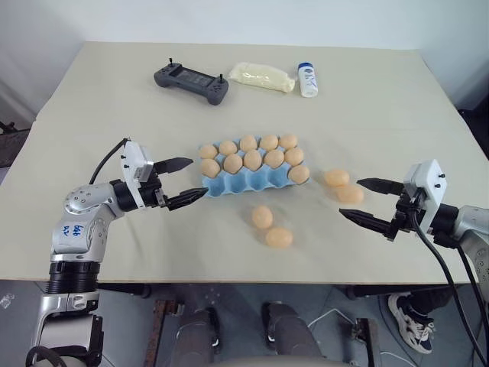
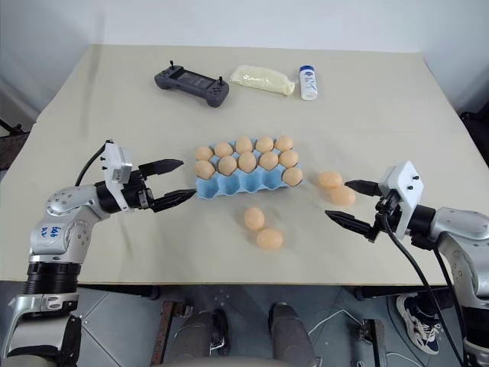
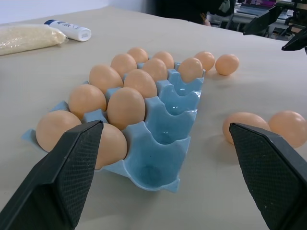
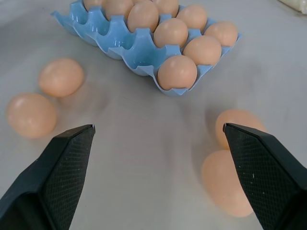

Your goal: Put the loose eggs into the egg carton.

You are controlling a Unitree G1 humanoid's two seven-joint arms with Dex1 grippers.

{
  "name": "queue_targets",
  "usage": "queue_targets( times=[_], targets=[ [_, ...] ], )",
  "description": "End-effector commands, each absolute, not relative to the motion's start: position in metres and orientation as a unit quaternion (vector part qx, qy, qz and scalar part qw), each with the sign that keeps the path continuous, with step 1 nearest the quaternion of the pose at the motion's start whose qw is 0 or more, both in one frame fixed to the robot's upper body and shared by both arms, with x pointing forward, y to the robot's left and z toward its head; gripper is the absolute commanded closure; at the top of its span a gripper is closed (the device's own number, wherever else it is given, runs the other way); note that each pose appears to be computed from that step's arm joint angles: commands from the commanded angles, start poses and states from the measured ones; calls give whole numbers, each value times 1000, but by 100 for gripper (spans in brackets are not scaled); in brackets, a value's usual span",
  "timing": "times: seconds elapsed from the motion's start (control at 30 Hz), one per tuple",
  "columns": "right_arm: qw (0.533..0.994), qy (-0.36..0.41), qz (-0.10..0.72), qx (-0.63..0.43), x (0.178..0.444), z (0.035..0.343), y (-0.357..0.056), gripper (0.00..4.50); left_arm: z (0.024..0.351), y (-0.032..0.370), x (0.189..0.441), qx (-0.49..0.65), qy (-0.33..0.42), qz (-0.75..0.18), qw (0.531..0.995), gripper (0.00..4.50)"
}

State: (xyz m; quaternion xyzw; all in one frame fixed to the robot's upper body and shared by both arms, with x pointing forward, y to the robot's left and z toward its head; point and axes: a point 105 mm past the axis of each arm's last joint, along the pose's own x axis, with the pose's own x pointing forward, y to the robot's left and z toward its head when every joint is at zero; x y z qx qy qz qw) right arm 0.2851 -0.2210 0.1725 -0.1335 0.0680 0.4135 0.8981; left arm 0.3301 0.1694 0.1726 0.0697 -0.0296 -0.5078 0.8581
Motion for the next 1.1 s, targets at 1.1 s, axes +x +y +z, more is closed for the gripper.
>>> queue_targets(
  times=[1.1],
  targets=[
    [939, 82, 312, -116, 225, 180, -236, 0, 170, 148, 323, 73, -56, -621, 778, 1]
  ],
)
